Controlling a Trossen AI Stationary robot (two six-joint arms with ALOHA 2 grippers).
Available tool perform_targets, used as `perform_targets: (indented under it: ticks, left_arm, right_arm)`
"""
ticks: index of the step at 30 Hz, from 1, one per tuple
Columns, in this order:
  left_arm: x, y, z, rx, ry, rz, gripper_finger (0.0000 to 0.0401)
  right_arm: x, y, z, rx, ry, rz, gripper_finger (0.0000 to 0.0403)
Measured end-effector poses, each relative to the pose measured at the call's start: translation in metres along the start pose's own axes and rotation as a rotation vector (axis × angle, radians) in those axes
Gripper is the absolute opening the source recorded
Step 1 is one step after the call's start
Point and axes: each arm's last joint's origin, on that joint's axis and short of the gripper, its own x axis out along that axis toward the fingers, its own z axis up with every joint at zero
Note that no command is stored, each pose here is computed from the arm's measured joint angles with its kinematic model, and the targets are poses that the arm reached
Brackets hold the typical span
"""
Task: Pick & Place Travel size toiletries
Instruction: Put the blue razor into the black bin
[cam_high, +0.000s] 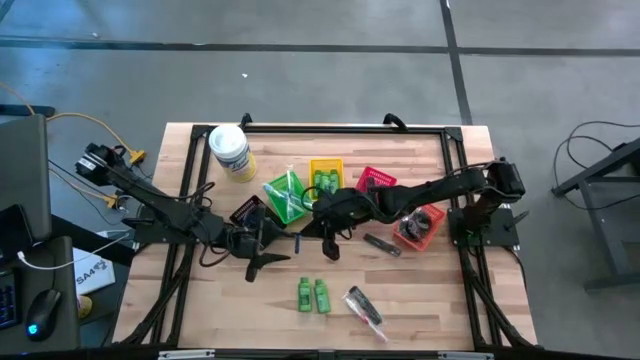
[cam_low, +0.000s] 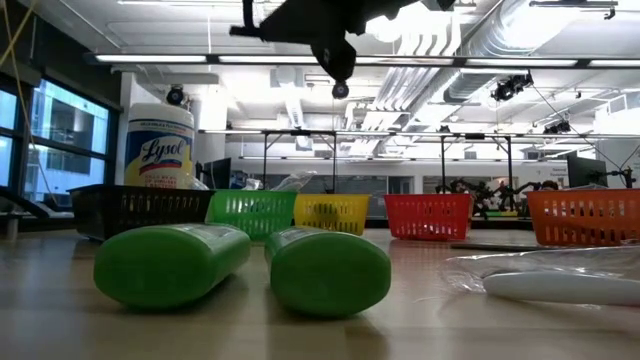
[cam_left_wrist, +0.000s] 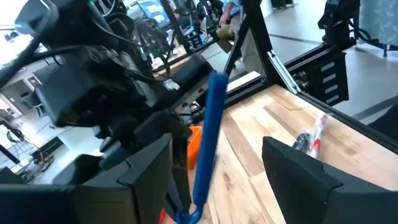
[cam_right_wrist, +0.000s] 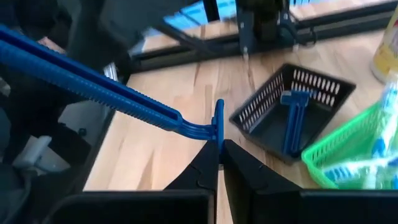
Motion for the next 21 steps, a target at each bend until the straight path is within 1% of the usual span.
perform_targets:
  ticks: [5, 9, 12, 14, 17, 21]
  left_arm:
    - [0.0, 0.0, 0.001, -0.003, -0.007, 0.003, 0.0239]
    - [0.0, 0.002, 0.005, -0.017, -0.049, 0.022, 0.0239]
    - [0.0, 0.003, 0.005, 0.01, -0.055, 0.031, 0.0239]
    - [0.003, 0.007, 0.003, 0.019, -0.042, 0.049, 0.0239]
    - [0.008, 0.014, -0.004, 0.001, -0.011, 0.078, 0.0239]
    - [0.009, 0.022, -0.003, -0.031, -0.038, 0.114, 0.0239]
  right_arm:
    - [-0.001, -0.004, 0.008, 0.0, -0.068, 0.007, 0.0005]
    - [-0.001, -0.009, 0.008, 0.009, -0.062, -0.01, 0.0005]
    - [-0.002, -0.01, 0.009, 0.009, -0.072, -0.014, 0.0005]
    - [-0.002, -0.01, 0.01, 0.007, -0.08, -0.011, 0.0005]
    - [-0.002, -0.009, 0.011, 0.006, -0.088, -0.008, 0.0005]
    - [-0.002, -0.009, 0.011, 0.004, -0.088, -0.009, 0.0005]
